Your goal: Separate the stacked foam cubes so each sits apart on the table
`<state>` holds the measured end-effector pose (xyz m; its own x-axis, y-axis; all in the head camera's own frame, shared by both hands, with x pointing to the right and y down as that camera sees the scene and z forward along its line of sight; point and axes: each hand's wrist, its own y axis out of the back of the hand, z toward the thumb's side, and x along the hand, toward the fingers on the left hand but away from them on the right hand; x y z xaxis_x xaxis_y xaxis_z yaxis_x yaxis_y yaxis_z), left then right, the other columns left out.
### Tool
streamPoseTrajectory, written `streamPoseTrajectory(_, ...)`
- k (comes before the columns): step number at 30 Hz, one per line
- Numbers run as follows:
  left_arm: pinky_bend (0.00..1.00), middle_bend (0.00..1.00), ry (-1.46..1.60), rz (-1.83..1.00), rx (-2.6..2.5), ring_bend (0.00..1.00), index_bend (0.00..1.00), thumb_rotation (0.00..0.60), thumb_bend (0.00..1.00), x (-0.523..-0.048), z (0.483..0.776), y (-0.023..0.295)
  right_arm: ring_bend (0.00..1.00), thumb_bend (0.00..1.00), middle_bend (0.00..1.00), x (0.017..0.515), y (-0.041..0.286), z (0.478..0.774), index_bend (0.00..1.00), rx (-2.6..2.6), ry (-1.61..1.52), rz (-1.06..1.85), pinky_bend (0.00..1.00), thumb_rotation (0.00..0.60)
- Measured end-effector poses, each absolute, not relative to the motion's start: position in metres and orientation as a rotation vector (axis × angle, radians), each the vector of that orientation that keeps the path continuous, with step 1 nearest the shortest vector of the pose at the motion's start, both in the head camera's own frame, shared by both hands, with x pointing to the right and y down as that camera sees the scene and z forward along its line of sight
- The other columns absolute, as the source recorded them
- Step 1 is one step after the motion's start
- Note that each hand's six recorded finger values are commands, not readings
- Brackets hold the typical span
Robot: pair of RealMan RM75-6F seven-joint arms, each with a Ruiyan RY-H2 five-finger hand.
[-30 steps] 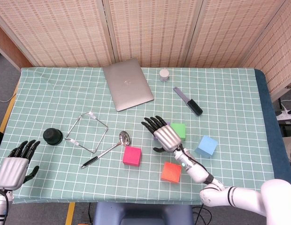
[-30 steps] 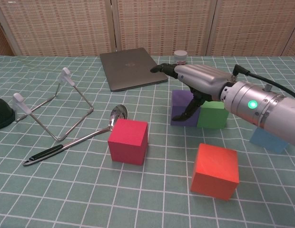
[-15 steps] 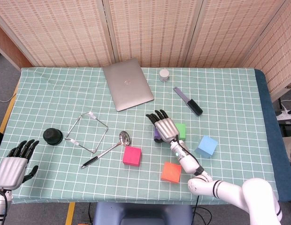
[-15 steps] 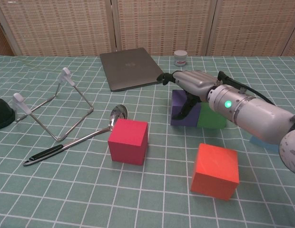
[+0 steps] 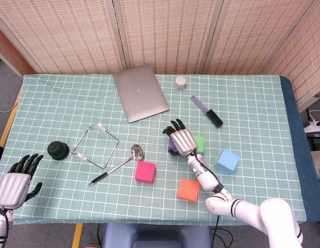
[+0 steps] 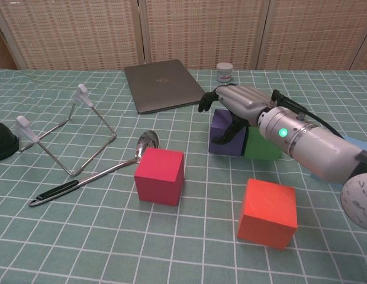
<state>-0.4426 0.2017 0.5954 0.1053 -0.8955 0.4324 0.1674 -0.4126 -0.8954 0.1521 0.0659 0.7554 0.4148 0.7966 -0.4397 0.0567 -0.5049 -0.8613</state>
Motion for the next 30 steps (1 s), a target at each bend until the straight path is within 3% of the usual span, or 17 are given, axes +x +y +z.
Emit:
streamPoseTrajectory(3,0.28,0.10,0.758,-1.472,-1.471,0.10,0.10,0.600,0.33,-0.442,0.596,0.202,0.17,0.12,0.30,0.149,0.067,0.751,0.38,-1.875,-0.754,1.109,0.19,0.600)
streamPoseTrajectory(13,0.28,0.10,0.759,-1.472,-1.471,0.10,0.10,0.600,0.33,-0.442,0.596,0.202,0.16,0.12,0.31,0.136,0.078,0.735,0.37,-1.944,-0.783,0.939,0.18,0.600)
streamPoseTrajectory(18,0.28,0.10,0.759,-1.472,-1.471,0.10,0.10,0.600,0.33,-0.443,0.596,0.201,0.03,0.12,0.17,0.140,0.075,0.730,0.20,-1.850,-0.795,0.956,0.05,0.600)
streamPoseTrajectory(21,0.28,0.10,0.757,-1.470,-1.472,0.10,0.10,0.600,0.33,-0.442,0.596,0.201,0.00,0.12,0.11,0.144,0.072,0.732,0.11,-1.813,-0.791,0.999,0.00,0.600)
streamPoseTrajectory(28,0.28,0.10,0.756,-1.470,-1.472,0.10,0.10,0.600,0.33,-0.441,0.596,0.202,0.00,0.12,0.07,0.157,0.073,0.749,0.03,-1.794,-0.722,1.192,0.00,0.600)
streamPoseTrajectory(30,0.28,0.10,0.757,-1.470,-1.472,0.10,0.10,0.600,0.33,-0.442,0.596,0.202,0.01,0.12,0.11,0.160,0.072,0.753,0.03,-1.797,-0.718,1.232,0.00,0.600)
